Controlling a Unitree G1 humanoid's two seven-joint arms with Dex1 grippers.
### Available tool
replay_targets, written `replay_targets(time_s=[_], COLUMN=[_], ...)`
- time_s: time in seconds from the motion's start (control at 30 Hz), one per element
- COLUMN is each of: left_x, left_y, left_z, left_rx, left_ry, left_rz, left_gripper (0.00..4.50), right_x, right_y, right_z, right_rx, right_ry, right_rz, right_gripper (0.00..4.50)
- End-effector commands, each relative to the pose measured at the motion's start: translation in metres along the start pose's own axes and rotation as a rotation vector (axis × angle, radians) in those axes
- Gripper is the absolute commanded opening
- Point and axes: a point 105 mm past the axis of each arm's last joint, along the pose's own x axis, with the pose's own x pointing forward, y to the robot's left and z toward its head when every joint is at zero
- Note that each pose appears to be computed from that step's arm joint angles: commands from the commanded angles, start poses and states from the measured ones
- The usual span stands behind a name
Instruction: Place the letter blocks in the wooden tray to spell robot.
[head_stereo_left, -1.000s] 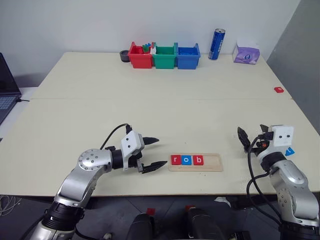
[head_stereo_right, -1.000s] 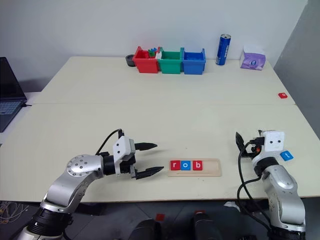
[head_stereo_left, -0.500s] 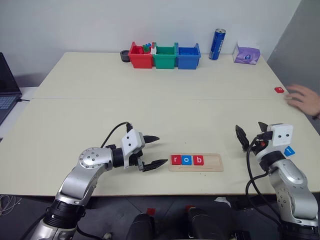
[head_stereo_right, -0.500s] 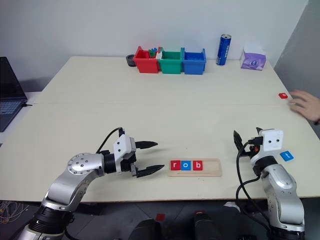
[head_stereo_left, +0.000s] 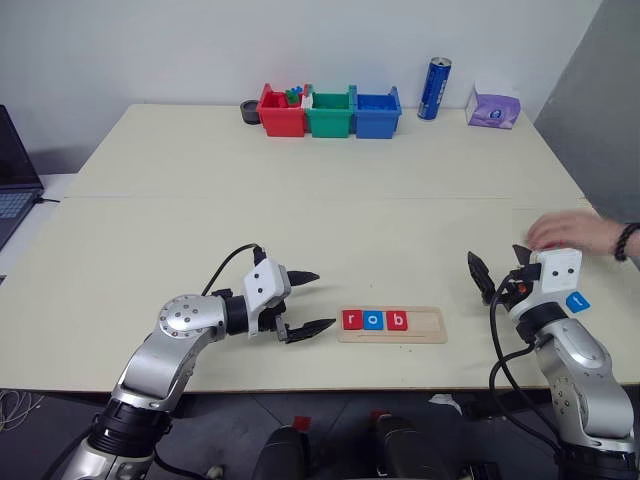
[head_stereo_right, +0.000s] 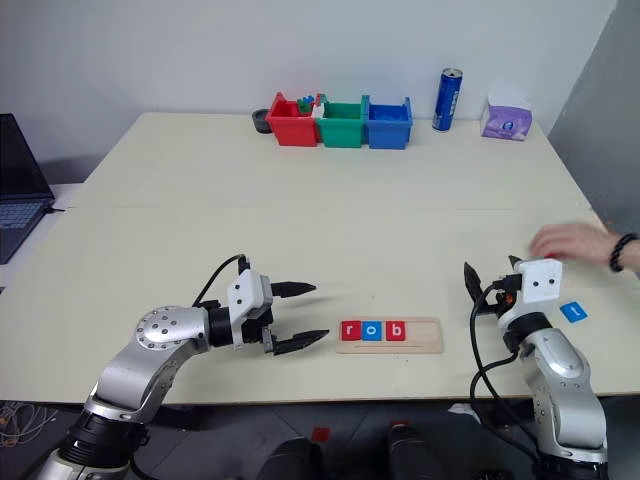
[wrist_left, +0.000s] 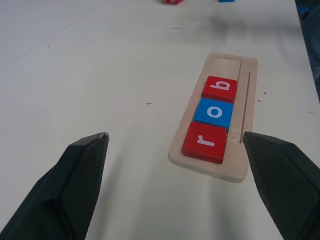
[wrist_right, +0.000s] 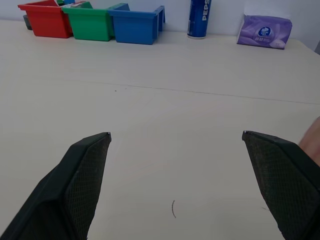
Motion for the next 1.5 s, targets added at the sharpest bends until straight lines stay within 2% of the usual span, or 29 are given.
replay_targets(time_s=[0.03, 0.23, 0.33, 0.57, 0.83, 0.93, 1.3, 1.4, 1.5], left_x=[0.001, -0.001, -0.002, -0.002, 0.001, 0.001, 0.002, 0.002, 0.002], left_y=[-0.001, -0.002, -0.003, -0.003, -0.002, -0.002, -0.003, -0.004, -0.004], left_z=[0.006, 0.005, 0.005, 0.005, 0.005, 0.004, 0.005, 0.006, 0.006], left_rx=[0.028, 0.025, 0.024, 0.026, 0.029, 0.029, 0.030, 0.029, 0.028], left_ry=[-0.017, -0.012, -0.010, -0.009, -0.008, -0.008, -0.008, -0.008, -0.008], left_rz=[-0.011, -0.013, -0.015, -0.024, -0.034, -0.035, -0.043, -0.043, -0.041], left_gripper=[4.50, 4.50, 4.50, 4.50, 4.50, 4.50, 4.50, 4.50, 4.50], right_x=[-0.006, -0.021, -0.031, -0.023, -0.005, -0.002, 0.020, 0.019, 0.016], right_y=[0.004, 0.029, 0.033, -0.009, -0.044, -0.051, -0.046, -0.049, -0.052], right_z=[0.014, 0.009, 0.005, -0.011, -0.027, -0.035, -0.060, -0.068, -0.072], right_rx=[-0.006, -0.051, -0.076, -0.171, 0.051, 0.099, 0.141, 0.129, 0.135], right_ry=[-0.042, 0.008, 0.040, 0.127, 0.203, 0.238, 0.307, 0.347, 0.369], right_rz=[0.057, 0.238, 0.274, 0.019, -0.306, -0.376, -0.390, -0.415, -0.442], right_gripper=[4.47, 4.47, 4.47, 4.47, 4.47, 4.47, 4.47, 3.87, 2.83])
